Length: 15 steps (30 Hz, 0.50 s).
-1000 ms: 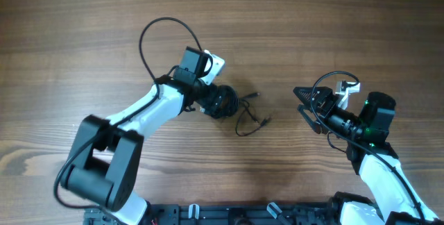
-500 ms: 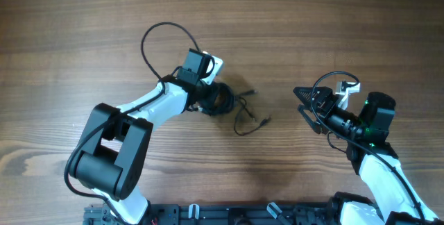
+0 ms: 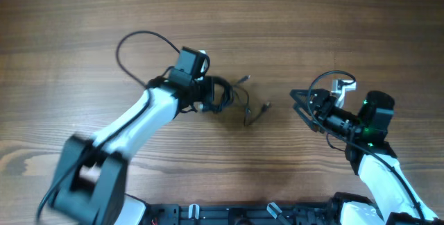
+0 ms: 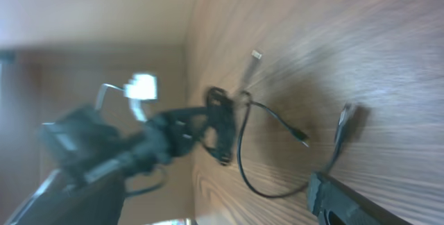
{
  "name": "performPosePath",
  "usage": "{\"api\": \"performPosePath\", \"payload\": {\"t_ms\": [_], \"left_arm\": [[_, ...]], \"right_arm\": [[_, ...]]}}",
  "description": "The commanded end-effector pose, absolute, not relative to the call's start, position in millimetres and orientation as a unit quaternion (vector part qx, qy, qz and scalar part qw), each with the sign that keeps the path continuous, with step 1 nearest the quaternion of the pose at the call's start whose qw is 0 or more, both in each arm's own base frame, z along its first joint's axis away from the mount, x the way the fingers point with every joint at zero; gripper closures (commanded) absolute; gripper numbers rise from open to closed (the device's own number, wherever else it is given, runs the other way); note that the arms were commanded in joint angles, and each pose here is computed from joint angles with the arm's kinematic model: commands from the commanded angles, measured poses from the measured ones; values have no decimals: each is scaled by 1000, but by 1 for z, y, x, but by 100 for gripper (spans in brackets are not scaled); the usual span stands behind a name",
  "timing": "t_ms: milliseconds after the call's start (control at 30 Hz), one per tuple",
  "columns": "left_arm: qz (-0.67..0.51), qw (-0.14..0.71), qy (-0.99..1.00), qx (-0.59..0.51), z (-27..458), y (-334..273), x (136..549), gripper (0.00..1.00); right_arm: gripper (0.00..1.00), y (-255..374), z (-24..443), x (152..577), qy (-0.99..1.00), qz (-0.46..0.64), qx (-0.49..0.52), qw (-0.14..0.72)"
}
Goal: Untangle cables
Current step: 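Lift the coil with the left gripper and move right gripper toward it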
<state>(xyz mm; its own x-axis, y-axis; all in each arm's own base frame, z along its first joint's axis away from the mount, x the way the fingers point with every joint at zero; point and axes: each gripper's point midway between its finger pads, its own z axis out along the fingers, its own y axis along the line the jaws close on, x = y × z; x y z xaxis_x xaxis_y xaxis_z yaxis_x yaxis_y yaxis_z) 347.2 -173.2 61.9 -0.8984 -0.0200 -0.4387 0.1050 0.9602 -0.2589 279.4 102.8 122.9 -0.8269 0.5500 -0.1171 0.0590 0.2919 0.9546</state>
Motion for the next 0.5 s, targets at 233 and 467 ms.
{"api": "performPosePath", "payload": {"t_ms": [233,467], "left_arm": [[-125,331,935,-17,162,-140,331,96],[-104,318,942,-19,159,-131,321,96]], "right_arm": [[8,179,195,287,768,592,41,240],[57,218,193,280,780,577,41,239]]}}
